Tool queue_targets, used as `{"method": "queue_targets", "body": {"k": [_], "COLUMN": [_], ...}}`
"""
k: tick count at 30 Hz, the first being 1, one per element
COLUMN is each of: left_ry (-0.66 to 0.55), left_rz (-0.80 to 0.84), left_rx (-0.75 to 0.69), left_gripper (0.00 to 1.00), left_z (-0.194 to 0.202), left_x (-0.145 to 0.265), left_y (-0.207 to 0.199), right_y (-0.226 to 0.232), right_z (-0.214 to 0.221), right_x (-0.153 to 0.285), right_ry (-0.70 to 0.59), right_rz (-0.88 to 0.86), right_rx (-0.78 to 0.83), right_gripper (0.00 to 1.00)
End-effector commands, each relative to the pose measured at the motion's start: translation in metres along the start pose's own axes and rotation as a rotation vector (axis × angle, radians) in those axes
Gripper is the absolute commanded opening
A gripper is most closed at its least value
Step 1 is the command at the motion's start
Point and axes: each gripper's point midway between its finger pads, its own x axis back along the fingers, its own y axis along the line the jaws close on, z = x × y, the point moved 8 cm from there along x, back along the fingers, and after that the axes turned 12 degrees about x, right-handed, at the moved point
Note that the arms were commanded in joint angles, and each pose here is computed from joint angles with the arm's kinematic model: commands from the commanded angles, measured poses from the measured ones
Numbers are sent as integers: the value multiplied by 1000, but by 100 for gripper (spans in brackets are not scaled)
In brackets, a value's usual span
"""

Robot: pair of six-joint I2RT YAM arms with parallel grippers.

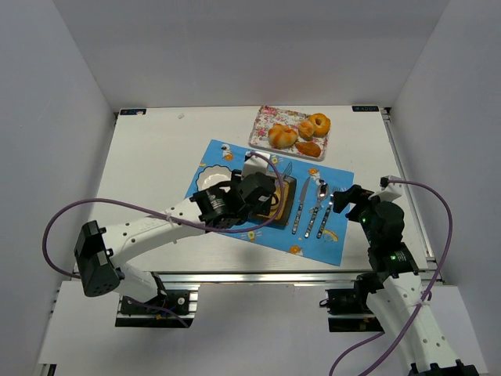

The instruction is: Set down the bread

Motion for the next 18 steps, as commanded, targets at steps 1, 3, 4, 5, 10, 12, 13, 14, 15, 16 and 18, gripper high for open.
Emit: {"method": "queue_targets", "body": {"k": [1,3,4,5,10,12,13,14,15,16,18], "left_ry": [-90,-121,-119,-120,-142,-136,-136,-139,-171,-198,-213], "left_rz": [-1,11,-10,-14,-34,-83,-126,-96,-127,-197,-212], "left_rx": [-31,-53,-69,-87,-69,-28,0,11,13,16,18], "left_gripper": [71,71,71,71,69,68,67,66,66,66,66], "left_z": [-24,-37,-36,-40,-69,-87,-104,-113,-121,-134,-146], "left_x": [0,-2,-12,-16,-40,-61,-75,-83,-90,-100,-114], "left_y": [-13,-23,-27,-30,-30,-5,23,31,44,71,93], "right_y": [2,1,1,1,0,-1,0,0,0,0,1], "right_z": [-10,-11,-11,-10,-11,-10,-10,-10,-10,-8,-8], "right_x": [0,0,0,0,0,0,0,0,-1,-2,-3], "right_ry": [-50,-52,-51,-51,-46,-45,-47,-49,-47,-46,-44], "right_rz": [-1,2,5,8,19,20,20,17,15,9,8], "right_rx": [-2,-3,-3,-3,-1,-1,-4,-3,-4,-4,-3], "right_gripper": [89,89,89,89,89,89,89,89,89,89,89]}}
